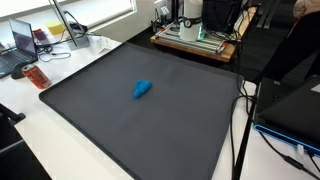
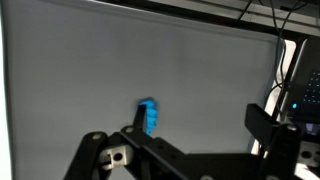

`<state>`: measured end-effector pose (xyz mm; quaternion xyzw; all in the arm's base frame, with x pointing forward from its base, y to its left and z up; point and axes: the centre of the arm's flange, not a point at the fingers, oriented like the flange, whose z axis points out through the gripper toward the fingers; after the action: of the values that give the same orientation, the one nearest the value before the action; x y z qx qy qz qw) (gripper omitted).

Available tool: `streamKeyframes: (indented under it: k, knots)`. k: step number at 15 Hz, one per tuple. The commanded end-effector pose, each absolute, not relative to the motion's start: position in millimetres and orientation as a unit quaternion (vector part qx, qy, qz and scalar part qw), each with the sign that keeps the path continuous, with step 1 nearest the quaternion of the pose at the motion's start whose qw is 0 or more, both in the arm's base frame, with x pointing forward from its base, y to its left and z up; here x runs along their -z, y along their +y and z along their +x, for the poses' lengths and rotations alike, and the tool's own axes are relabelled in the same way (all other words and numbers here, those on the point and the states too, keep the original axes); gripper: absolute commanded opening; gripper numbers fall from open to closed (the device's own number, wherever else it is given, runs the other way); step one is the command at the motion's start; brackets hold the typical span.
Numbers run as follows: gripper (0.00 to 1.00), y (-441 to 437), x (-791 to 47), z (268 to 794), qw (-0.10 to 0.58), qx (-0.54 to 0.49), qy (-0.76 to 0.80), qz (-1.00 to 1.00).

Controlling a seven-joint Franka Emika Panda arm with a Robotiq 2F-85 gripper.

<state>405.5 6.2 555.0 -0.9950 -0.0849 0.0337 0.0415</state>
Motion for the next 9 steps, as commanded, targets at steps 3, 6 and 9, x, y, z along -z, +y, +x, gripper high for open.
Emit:
streamKeyframes:
  k: [3,6,9]
  knots:
    - [1.00,13.0,-561.3,418.9,0.047,-0.021,-0.102,-0.993]
    - [1.00,25.1,-568.7,441.1,0.053,-0.013,-0.116,-0.992]
    - [1.00,38.1,-571.9,466.5,0.070,-0.021,-0.120,-0.990]
